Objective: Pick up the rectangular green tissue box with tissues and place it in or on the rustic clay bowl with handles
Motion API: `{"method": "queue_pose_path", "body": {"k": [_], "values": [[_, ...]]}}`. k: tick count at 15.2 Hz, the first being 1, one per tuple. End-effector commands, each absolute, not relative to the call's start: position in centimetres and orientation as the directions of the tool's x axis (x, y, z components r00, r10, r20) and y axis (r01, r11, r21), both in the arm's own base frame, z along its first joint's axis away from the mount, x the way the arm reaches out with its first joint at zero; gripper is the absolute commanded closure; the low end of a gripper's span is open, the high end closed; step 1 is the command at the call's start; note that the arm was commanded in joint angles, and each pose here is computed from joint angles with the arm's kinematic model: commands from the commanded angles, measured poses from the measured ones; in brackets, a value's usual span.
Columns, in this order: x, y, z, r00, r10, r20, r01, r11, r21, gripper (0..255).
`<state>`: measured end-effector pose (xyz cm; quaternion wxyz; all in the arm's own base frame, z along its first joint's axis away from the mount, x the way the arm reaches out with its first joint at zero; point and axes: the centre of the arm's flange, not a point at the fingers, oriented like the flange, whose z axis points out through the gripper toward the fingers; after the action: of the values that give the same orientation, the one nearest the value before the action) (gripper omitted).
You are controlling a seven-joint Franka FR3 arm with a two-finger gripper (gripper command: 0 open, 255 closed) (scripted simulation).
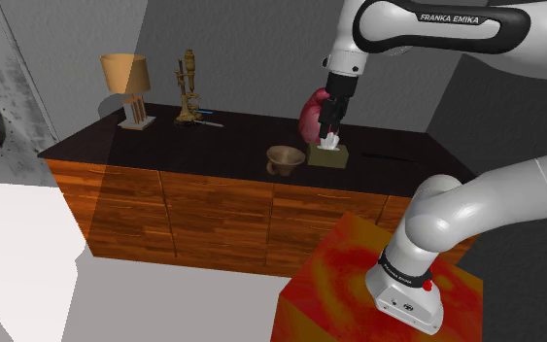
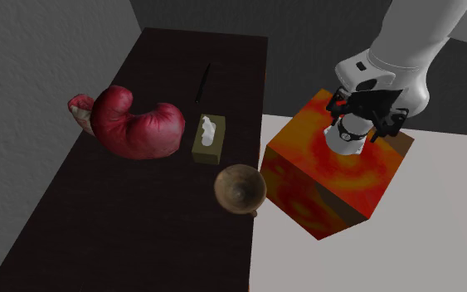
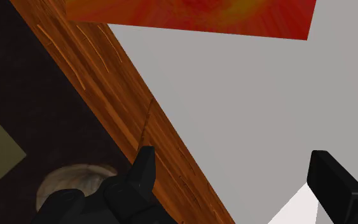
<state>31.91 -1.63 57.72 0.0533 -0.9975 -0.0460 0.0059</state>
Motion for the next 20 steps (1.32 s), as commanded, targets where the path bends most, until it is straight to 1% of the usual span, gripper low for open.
{"method": "queue_pose_path", "body": {"k": [1, 10, 20], "values": [[31.9, -1.6, 57.7, 0.996, 0.092, -0.007, 0.091, -0.99, -0.107, 0], [34.2, -14.6, 54.6, 0.987, 0.152, 0.058, 0.161, -0.964, -0.213, 0], [37.9, -28.2, 49.6, 0.968, 0.209, 0.136, 0.242, -0.915, -0.322, 0]]}}
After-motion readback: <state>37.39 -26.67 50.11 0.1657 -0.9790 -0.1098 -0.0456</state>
